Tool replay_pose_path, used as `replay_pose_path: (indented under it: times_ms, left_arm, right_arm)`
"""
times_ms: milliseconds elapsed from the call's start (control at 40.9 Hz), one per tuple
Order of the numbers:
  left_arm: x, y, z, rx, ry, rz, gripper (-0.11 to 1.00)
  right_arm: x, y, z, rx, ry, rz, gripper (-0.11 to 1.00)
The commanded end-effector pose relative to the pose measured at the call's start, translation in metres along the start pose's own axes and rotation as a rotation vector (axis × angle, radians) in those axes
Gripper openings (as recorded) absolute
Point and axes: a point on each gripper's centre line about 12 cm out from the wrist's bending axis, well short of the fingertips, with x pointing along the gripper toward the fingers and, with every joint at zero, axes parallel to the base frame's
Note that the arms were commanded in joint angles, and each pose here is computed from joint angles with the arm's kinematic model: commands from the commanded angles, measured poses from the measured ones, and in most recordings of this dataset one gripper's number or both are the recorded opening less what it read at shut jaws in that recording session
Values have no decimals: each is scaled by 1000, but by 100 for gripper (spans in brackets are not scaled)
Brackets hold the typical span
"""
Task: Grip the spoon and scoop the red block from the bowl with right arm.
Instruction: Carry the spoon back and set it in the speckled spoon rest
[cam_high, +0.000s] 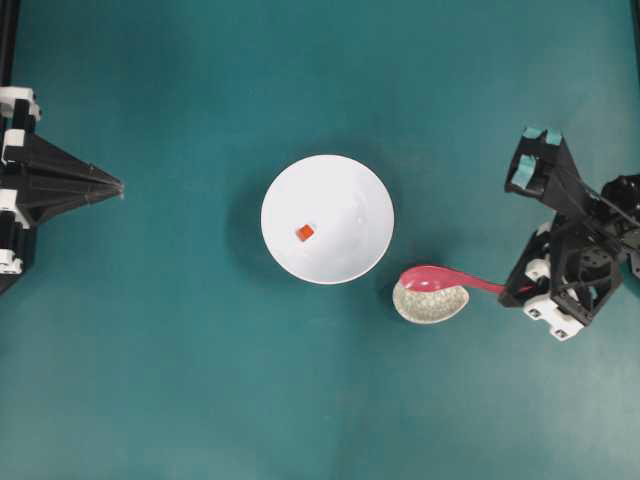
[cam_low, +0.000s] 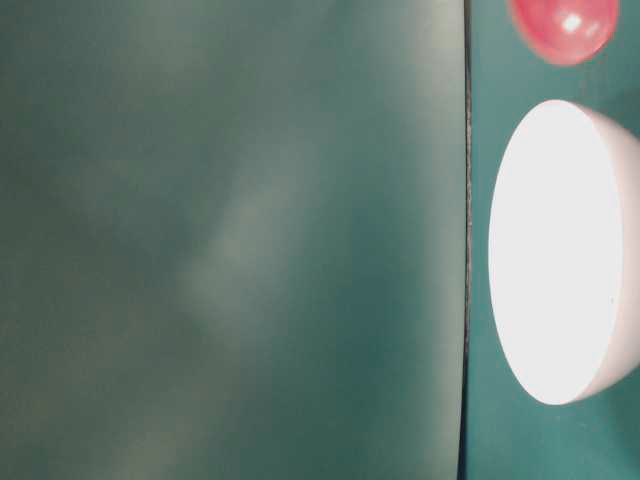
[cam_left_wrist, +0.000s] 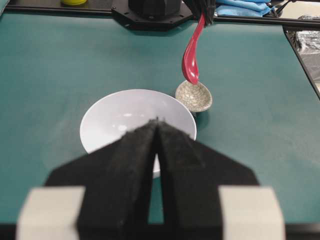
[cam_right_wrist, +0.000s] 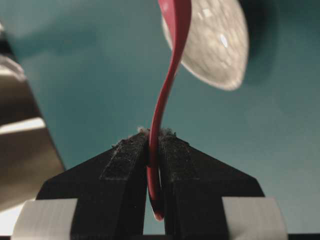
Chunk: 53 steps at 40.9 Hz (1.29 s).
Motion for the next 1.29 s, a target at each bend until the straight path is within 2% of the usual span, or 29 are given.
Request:
replay_pose_path:
  times_ms: [0,537,708,879,928,1001,1050,1148,1221,1270]
  left_arm:
    - [2,-1,10,0,-24,-3,0]
    - [2,0,11,0,-26,-1,0]
    - [2,0,10,0,-25,-1,0]
    - [2,0,11,0,-25,-1,0]
    - [2,0,11,0,-26,-1,0]
    - [2,0,11,-2,-26,-1,0]
    - [2,0,11,-2,-25,-1,0]
    - [2,0,11,-2,-26,-1,0]
    - [2,0,11,-2,-25,-1,0]
    - [2,0,11,-2,-25,-1,0]
  right_arm:
    - [2,0,-6,-17,12,2,7]
    - [27,-16,-13,-41,58,-76,7]
    - [29,-17,-14,-72,62,-83,8]
    - [29,-18,-14,-96,64,-86,28]
    - [29,-19,-13,-118,62,-95,35]
    - [27,-25,-14,-192,76,-141,42]
    - [25,-29,-17,-236,115,-183,45]
    - [19,-32,-19,-280,175,-242,49]
    - [18,-31,-16,-322,151,-246,51]
    - [17,-29,-15,-372,101,-228,51]
